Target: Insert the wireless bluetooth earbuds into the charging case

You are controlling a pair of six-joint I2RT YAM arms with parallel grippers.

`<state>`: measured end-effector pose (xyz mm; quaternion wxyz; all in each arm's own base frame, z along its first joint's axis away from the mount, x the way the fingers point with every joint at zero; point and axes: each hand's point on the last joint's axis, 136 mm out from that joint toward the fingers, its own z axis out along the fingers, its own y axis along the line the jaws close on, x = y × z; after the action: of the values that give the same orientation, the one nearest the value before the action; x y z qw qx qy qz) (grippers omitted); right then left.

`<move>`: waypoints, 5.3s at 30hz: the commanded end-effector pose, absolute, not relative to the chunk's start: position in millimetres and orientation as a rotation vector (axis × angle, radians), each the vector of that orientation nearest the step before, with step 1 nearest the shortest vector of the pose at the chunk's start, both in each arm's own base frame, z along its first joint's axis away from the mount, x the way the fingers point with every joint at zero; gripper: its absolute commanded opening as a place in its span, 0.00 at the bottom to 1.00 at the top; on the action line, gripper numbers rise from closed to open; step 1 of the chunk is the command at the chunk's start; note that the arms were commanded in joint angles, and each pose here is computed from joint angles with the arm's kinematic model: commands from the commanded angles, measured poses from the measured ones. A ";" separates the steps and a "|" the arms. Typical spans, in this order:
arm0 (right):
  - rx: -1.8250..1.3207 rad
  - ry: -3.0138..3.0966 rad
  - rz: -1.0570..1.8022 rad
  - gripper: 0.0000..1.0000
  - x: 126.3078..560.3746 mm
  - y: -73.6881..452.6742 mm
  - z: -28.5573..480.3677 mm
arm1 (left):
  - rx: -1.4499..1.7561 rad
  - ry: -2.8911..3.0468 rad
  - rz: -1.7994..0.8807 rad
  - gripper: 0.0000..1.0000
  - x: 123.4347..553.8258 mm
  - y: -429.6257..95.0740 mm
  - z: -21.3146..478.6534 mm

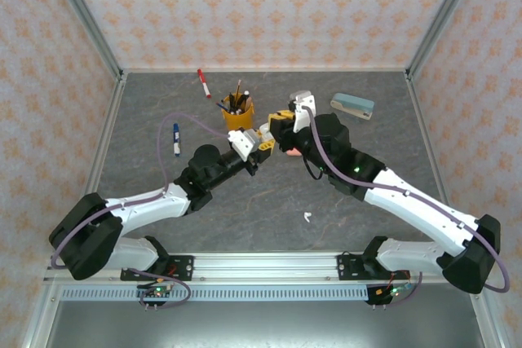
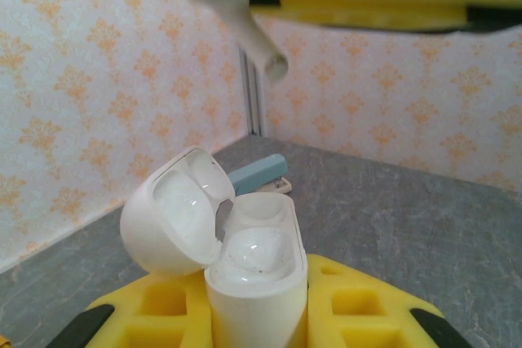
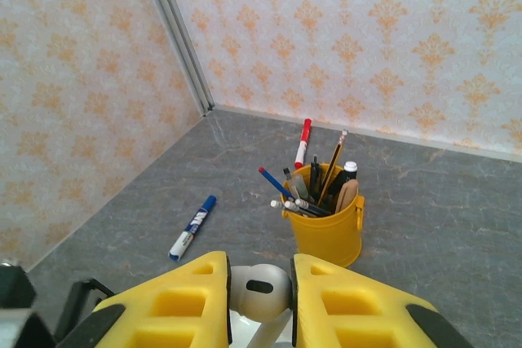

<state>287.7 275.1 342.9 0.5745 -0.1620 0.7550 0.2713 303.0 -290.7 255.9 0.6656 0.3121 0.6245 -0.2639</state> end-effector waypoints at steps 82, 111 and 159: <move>0.211 2.924 -0.021 0.65 166.5 144.9 45.0 | 0.549 1.268 -0.566 0.00 261.7 -203.4 271.8; 0.072 3.034 0.085 0.55 160.6 175.3 13.7 | 0.557 1.292 -0.586 0.00 268.8 -210.9 267.8; 0.097 2.999 0.126 0.24 165.7 178.7 18.4 | 0.563 1.297 -0.598 0.00 270.0 -214.1 267.1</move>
<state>162.9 172.8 15.7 0.0571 0.0331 0.9975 0.0268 270.0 -210.9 245.7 0.7060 0.2571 0.6083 -0.2559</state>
